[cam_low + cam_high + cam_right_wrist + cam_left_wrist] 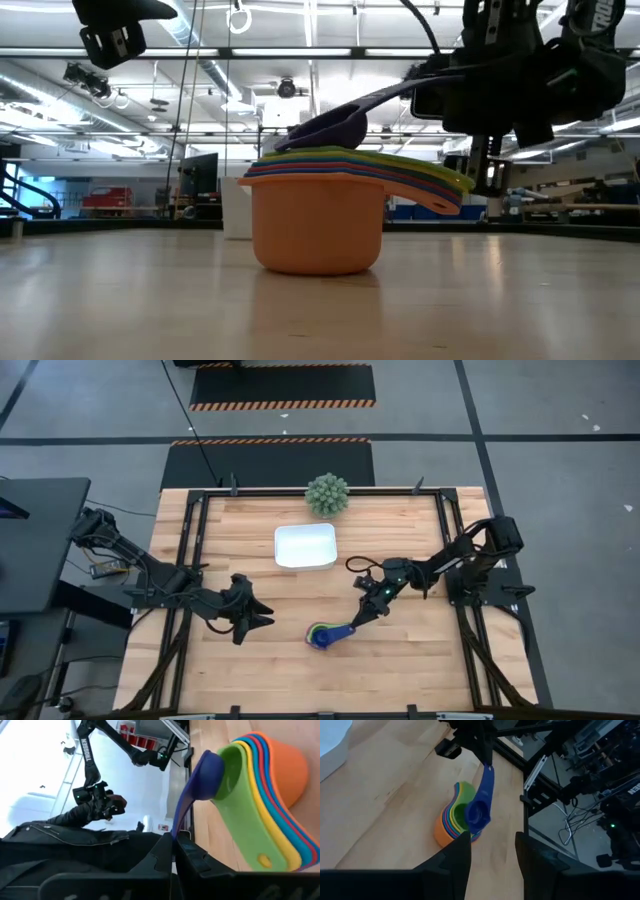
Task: Nest measuring cups in basket
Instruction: Stack the dark blue measuring cup into the green measuring cup
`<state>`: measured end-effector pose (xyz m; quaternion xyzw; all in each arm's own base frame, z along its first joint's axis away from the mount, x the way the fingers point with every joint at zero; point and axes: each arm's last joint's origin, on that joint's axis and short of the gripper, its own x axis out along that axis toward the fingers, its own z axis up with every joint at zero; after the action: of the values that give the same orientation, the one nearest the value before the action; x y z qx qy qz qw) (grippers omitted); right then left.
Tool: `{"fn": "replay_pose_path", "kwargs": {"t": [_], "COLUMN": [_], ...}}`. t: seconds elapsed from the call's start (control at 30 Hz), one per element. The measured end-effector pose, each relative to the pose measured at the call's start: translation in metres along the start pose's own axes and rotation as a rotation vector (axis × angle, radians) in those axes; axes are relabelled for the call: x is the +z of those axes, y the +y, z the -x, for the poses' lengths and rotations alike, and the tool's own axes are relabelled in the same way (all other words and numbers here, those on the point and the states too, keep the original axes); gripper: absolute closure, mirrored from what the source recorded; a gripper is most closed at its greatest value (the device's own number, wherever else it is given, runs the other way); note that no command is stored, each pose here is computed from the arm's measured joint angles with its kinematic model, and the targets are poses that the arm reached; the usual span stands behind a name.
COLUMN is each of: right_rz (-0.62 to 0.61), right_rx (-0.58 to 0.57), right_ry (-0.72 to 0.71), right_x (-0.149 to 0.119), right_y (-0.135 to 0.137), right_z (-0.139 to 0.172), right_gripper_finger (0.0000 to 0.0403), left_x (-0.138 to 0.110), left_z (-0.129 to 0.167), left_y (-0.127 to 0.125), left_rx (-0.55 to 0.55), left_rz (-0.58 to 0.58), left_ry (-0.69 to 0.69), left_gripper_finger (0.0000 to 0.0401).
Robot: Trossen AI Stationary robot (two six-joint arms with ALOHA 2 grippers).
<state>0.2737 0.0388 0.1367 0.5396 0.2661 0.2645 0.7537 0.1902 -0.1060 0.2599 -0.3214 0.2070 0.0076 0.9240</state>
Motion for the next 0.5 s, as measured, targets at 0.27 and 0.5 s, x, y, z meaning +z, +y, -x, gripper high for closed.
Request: {"fn": "replay_pose_path", "kwargs": {"t": [0.27, 0.5], "right_rz": [-0.121, -0.146], "right_rx": [-0.131, -0.141], "right_ry": [0.027, -0.006], "right_x": [-0.004, -0.005], "right_y": [-0.015, -0.014], "right_z": [0.003, 0.001], "right_gripper_finger": [0.0345, 0.0322], "left_x": [0.000, 0.000], "left_z": [0.000, 0.000], "left_y": [0.000, 0.000], "left_rx": [0.008, 0.009], "left_rz": [-0.006, -0.023], "left_ry": [-0.007, -0.007], "left_gripper_finger": [0.0241, 0.0241]}}
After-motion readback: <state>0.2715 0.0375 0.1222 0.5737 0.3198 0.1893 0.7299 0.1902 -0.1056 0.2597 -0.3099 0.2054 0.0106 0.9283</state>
